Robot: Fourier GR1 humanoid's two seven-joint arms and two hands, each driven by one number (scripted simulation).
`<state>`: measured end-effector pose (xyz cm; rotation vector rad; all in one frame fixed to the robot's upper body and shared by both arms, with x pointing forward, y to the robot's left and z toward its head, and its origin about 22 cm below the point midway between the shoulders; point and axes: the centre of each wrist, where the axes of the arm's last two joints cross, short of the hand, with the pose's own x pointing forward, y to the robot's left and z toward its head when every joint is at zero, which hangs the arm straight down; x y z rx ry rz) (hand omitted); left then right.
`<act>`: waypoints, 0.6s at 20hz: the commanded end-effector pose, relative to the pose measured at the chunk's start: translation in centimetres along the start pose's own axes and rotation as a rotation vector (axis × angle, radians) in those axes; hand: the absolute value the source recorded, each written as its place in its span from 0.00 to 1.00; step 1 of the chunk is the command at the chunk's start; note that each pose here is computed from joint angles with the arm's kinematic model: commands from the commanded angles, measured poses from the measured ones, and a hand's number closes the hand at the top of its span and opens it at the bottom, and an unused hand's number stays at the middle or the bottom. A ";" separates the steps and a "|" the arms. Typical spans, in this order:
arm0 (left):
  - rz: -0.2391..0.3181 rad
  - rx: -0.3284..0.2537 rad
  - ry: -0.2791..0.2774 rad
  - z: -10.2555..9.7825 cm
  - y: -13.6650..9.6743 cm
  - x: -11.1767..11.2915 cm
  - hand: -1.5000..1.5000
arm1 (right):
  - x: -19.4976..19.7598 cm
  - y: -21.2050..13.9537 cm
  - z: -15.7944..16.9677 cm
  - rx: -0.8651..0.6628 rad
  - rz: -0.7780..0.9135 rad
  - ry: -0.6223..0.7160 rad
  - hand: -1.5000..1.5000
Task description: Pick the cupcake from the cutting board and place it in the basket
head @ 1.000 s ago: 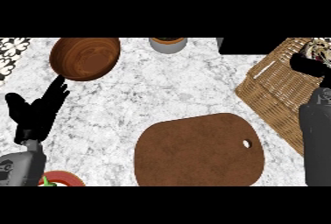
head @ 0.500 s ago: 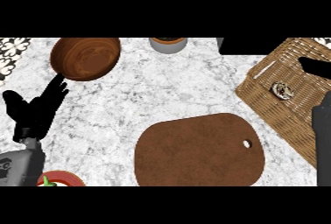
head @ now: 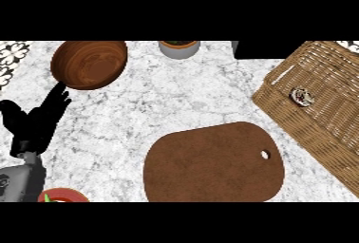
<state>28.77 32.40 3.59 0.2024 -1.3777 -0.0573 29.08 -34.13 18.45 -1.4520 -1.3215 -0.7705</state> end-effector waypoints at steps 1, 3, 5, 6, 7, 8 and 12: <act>-0.011 -0.002 0.008 0.3 0.3 0.5 0.50 | -1.1 -5.5 -0.6 -0.039 -0.099 0.072 0.00; 0.006 0.013 -0.003 0.9 1.5 -0.3 0.50 | -2.7 -9.1 -1.5 0.012 -0.077 0.043 0.00; -0.004 0.032 -0.001 0.2 0.9 -0.5 0.50 | -3.8 -11.5 0.0 0.024 -0.095 0.085 0.00; 0.009 0.018 0.008 1.7 1.3 -2.2 0.50 | -3.4 -13.5 -0.7 0.065 -0.045 0.057 0.00; -0.005 0.017 0.012 1.1 -0.1 -0.3 0.50 | -4.6 -13.9 -0.9 0.098 -0.034 0.079 0.00; 0.001 0.030 0.021 0.8 0.2 -0.5 0.50 | -5.1 -15.3 -0.3 0.132 -0.038 0.071 0.00; 0.002 0.026 0.015 0.2 0.9 0.6 0.50 | -6.4 -20.0 -1.5 0.168 -0.035 0.084 0.00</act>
